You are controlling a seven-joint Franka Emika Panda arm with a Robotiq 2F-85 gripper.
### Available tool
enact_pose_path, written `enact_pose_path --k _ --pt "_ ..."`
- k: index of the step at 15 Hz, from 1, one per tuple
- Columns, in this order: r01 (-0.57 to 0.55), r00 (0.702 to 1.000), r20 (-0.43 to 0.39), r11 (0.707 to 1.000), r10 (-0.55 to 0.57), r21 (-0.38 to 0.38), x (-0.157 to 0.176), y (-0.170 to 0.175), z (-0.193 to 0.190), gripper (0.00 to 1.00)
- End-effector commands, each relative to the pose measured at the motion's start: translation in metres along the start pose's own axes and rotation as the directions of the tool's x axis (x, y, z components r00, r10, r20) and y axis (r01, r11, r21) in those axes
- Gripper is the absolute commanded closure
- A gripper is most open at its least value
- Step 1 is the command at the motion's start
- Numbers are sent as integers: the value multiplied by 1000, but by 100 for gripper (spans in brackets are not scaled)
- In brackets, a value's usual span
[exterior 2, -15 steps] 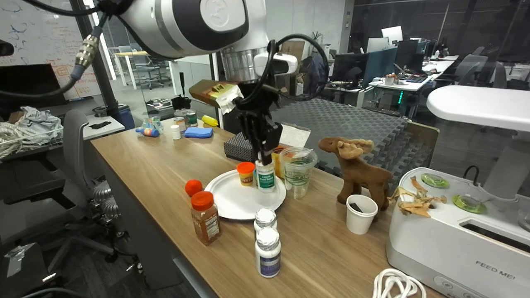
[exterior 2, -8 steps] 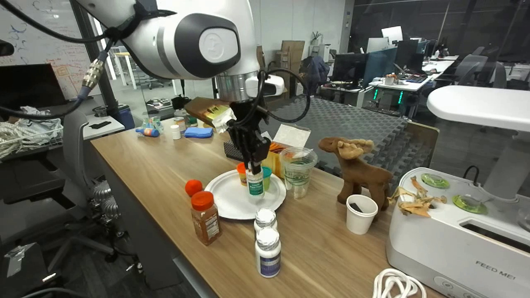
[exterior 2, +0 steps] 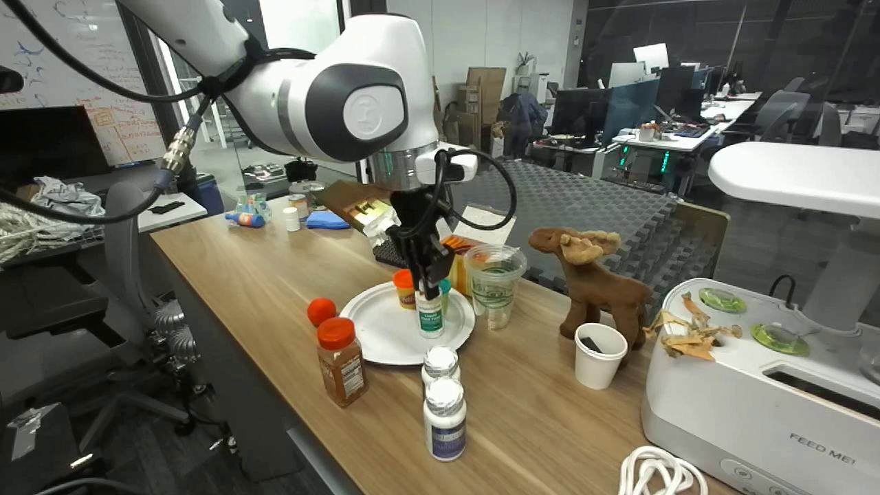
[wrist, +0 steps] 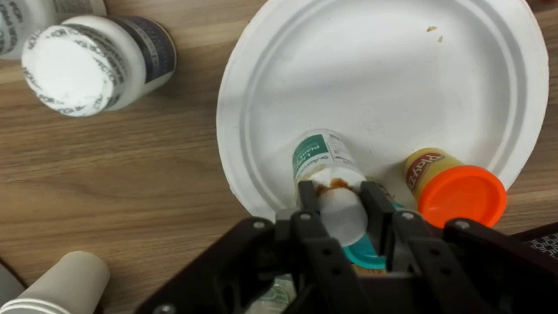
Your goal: Pick up all the objects surrounding the white plate and arrange them on the plate
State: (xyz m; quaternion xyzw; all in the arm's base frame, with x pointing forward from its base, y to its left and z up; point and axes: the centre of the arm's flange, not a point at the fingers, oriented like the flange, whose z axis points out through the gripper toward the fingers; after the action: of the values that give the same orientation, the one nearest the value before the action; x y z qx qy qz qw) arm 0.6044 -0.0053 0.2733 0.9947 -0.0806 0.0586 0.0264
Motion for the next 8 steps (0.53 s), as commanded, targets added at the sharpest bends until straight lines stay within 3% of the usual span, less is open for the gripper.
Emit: enact_pose_path --k 1,8 --pt "-28 999 -41 999 29 16 12 -1 -7 83" --pt "-45 997 -58 999 45 9 19 7 -8 83"
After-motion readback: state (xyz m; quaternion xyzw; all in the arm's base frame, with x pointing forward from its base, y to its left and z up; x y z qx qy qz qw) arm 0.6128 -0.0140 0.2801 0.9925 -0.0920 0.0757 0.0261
